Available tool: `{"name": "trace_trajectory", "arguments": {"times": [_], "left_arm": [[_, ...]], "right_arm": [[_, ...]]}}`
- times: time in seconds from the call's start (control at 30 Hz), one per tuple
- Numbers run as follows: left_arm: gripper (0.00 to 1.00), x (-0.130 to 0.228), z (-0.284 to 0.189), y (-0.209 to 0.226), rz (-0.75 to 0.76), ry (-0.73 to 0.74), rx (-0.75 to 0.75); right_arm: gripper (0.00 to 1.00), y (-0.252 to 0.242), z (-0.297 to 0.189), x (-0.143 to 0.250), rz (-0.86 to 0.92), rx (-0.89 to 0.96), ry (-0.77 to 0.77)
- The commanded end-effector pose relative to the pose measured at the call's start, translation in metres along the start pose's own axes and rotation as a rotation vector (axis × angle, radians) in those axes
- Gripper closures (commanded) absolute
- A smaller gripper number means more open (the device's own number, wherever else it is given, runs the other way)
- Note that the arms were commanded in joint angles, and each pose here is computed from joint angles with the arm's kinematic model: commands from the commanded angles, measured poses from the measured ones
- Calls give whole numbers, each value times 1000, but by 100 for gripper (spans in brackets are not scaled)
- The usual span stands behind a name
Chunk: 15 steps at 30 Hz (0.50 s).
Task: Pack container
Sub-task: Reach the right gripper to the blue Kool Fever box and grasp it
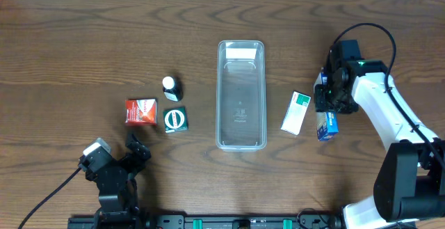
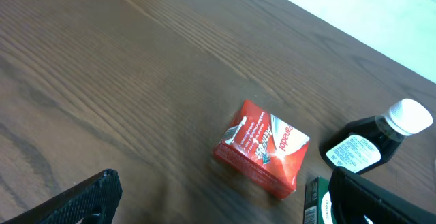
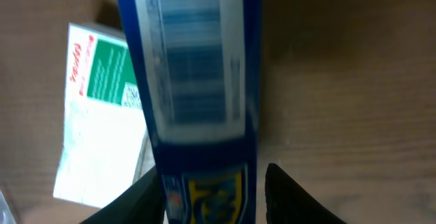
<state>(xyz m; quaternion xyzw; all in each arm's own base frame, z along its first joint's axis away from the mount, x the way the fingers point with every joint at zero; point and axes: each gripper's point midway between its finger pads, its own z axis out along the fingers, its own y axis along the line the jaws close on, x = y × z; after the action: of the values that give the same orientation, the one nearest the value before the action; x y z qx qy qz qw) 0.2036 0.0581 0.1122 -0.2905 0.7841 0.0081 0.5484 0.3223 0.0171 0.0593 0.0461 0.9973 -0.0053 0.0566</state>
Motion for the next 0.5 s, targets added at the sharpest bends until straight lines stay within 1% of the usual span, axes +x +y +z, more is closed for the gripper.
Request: {"name": "trace_trajectory", "arguments": {"times": [0.0, 0.07, 0.1, 0.2, 0.27, 0.47], "left_arm": [[2, 6, 3, 5, 15, 8, -17], [2, 6, 3, 5, 15, 8, -17], [2, 6, 3, 5, 15, 8, -17], [2, 6, 3, 5, 15, 8, -17], [2, 6, 3, 5, 15, 8, -17], [2, 6, 3, 5, 15, 8, -17]], "right_arm": [[55, -4, 0, -5, 16, 9, -21], [58, -4, -1, -7, 16, 8, -25], [66, -4, -1, -7, 16, 9, -27], [82, -3, -3, -9, 16, 7, -34], [84, -3, -5, -12, 16, 6, -43], [84, -2, -36, -20, 18, -4, -100]]}}
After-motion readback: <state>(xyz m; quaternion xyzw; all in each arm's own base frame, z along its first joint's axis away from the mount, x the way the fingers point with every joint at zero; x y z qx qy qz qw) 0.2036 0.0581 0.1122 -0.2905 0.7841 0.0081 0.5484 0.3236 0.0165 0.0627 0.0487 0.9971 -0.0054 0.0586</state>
